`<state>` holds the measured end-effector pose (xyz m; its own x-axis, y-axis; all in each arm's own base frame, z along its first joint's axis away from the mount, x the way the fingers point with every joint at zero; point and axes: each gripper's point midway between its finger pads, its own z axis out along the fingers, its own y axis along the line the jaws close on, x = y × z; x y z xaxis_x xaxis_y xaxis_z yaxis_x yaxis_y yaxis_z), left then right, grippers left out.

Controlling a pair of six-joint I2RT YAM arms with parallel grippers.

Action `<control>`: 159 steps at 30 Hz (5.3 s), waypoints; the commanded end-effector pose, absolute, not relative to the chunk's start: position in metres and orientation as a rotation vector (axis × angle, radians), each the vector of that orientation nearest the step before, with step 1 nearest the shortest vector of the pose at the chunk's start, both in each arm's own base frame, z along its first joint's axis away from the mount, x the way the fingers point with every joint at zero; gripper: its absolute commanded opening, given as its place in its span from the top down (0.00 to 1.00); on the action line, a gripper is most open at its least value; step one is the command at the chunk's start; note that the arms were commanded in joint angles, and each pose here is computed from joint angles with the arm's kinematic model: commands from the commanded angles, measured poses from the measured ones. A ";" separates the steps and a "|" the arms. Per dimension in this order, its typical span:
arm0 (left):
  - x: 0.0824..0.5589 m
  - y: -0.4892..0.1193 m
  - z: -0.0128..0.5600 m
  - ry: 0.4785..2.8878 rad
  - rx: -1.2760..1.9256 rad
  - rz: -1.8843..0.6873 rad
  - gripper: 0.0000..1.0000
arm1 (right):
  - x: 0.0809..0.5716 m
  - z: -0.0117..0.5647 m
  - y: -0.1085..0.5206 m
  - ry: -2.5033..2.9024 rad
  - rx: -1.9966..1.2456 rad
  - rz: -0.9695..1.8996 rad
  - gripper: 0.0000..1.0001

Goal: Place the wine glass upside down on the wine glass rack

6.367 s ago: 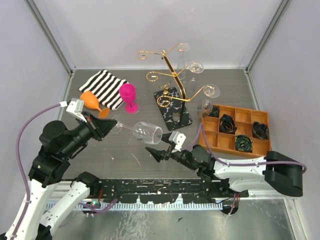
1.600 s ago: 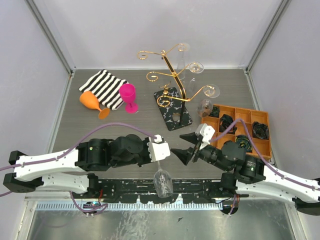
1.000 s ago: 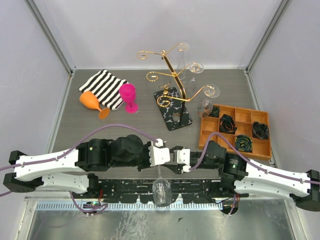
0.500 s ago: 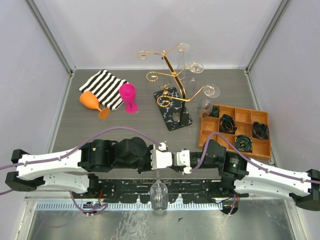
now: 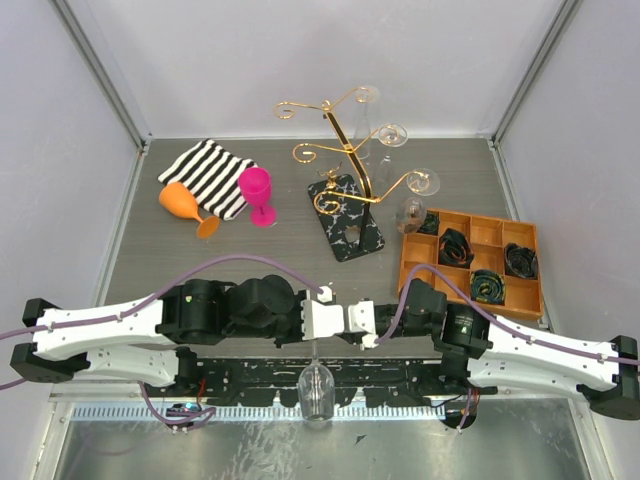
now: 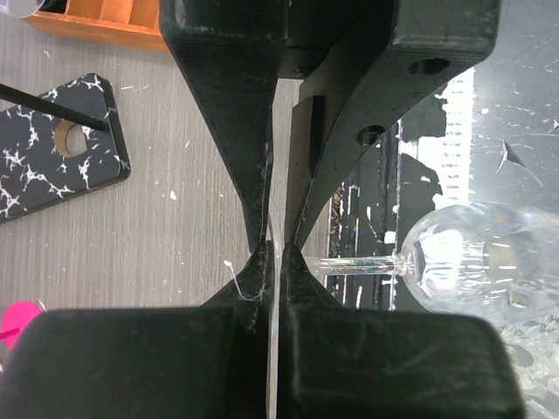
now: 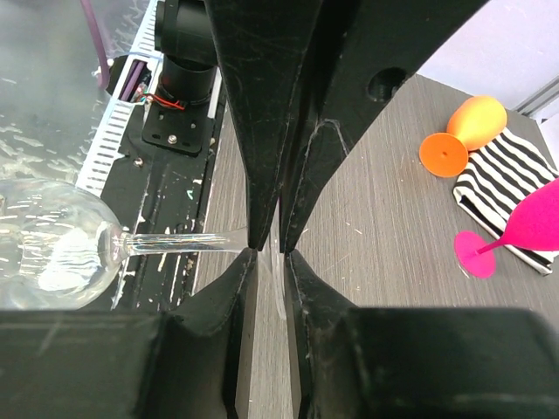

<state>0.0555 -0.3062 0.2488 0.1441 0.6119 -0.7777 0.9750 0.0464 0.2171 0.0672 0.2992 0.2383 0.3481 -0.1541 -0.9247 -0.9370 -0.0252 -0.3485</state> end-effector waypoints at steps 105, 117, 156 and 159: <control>0.078 -0.340 0.292 1.730 0.723 -1.033 1.00 | 0.104 0.362 0.239 0.582 -1.151 0.361 0.58; 0.115 -0.280 0.279 1.767 0.579 -0.755 1.00 | 0.105 0.341 0.233 0.920 -1.019 0.636 0.43; 0.237 -0.233 0.281 1.858 0.352 -0.597 1.00 | 0.129 0.162 0.261 2.060 -0.269 0.928 0.29; 0.237 -0.238 0.282 1.877 0.366 -0.606 1.00 | 0.126 0.166 0.263 2.043 -0.269 0.965 0.29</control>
